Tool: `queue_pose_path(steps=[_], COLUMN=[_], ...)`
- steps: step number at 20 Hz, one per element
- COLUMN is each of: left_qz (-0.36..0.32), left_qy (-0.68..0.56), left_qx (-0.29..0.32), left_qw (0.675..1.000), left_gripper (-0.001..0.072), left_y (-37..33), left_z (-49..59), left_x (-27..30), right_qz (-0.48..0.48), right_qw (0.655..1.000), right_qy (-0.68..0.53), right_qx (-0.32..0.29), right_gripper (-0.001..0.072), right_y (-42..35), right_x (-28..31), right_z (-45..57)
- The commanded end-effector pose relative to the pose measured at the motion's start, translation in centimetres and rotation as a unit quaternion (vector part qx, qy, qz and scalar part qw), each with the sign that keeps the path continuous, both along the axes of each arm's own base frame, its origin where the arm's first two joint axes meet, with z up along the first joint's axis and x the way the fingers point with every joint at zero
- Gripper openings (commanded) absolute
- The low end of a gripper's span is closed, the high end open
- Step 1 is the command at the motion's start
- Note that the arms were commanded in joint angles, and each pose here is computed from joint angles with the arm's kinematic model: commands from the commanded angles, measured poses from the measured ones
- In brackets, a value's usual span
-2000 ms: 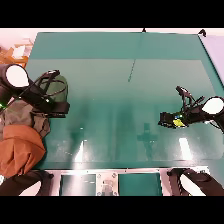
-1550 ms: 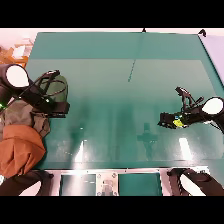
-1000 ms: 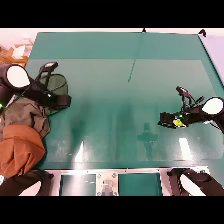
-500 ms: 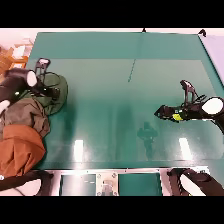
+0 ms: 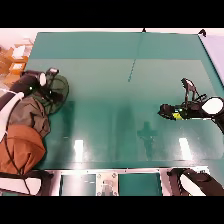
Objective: Fold the shirts.
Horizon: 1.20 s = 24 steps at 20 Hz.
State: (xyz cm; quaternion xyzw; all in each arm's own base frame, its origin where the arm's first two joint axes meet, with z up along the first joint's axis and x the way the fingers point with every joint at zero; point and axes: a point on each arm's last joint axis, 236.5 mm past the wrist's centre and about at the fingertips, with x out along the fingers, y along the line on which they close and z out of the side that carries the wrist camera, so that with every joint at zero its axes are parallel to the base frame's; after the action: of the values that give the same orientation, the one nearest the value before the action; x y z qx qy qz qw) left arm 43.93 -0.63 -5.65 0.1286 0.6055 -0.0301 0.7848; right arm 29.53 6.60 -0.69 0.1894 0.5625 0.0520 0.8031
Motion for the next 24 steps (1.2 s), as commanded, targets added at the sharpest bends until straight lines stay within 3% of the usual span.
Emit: queue_pose_path(steps=[1, 4, 7, 11, 12, 13, 14, 15, 16, 17, 18, 24], left_qz=[-0.044, -0.132, -0.238, -0.29, -0.294, -0.292, -0.286, -0.273, -0.262, -0.251, -0.24, -0.111], left_qy=[-0.037, -0.106, -0.134, -0.07, -0.039, -0.01, 0.018, 0.037, 0.046, 0.045, 0.045, 0.121], left_qx=[-0.023, -0.117, -0.235, -0.254, -0.262, -0.279, -0.309, -0.333, -0.347, -0.35, -0.348, -0.315], left_qw=[0.998, 0.979, 0.933, 0.92, 0.918, 0.915, 0.907, 0.902, 0.899, 0.901, 0.905, 0.935], left_gripper=[0.0025, 0.0024, 0.0025, 0.0025, 0.0027, 0.0029, 0.0297, 0.0676, 0.0719, 0.072, 0.072, 0.0719], left_y=[-4.9, -16.5, -29.5, -37.8, -39.5, -41.0, -42.6, -43.5, -43.5, -42.6, -40.9, -24.5], left_z=[7.3, 16.6, 22.4, 17.2, 14.8, 12.8, 11.4, 10.6, 10.6, 10.9, 11.5, 10.4], left_x=[1.9, 1.1, -3.9, -8.0, -8.9, -9.6, -10.3, -10.6, -10.3, -9.4, -8.1, -2.8], right_qz=[0.008, 0.012, 0.0, -0.032, -0.038, -0.044, -0.048, -0.053, -0.059, -0.065, -0.071, -0.062], right_qw=[1.0, 1.0, 1.0, 0.999, 0.999, 0.999, 0.999, 0.999, 0.998, 0.998, 0.997, 0.994], right_qy=[0.013, 0.005, -0.009, -0.008, -0.004, -0.002, -0.002, -0.002, -0.002, -0.002, -0.002, 0.084], right_qx=[0.002, 0.001, 0.001, 0.002, 0.002, 0.003, 0.003, 0.003, 0.003, 0.003, 0.003, 0.038], right_gripper=[0.0016, 0.0015, 0.0015, 0.0017, 0.0035, 0.0149, 0.0282, 0.0364, 0.0382, 0.0388, 0.0437, 0.0512], right_y=[0.2, 0.2, -0.8, -3.1, -3.5, -3.8, -4.1, -4.4, -4.8, -5.1, -5.5, -3.1], right_x=[-0.6, -0.1, 0.8, 1.1, 1.0, 0.9, 1.0, 1.0, 1.0, 1.0, 1.0, -3.2], right_z=[0.2, 1.6, 3.7, 4.8, 4.7, 4.7, 4.7, 4.7, 4.7, 4.7, 4.7, -1.0])
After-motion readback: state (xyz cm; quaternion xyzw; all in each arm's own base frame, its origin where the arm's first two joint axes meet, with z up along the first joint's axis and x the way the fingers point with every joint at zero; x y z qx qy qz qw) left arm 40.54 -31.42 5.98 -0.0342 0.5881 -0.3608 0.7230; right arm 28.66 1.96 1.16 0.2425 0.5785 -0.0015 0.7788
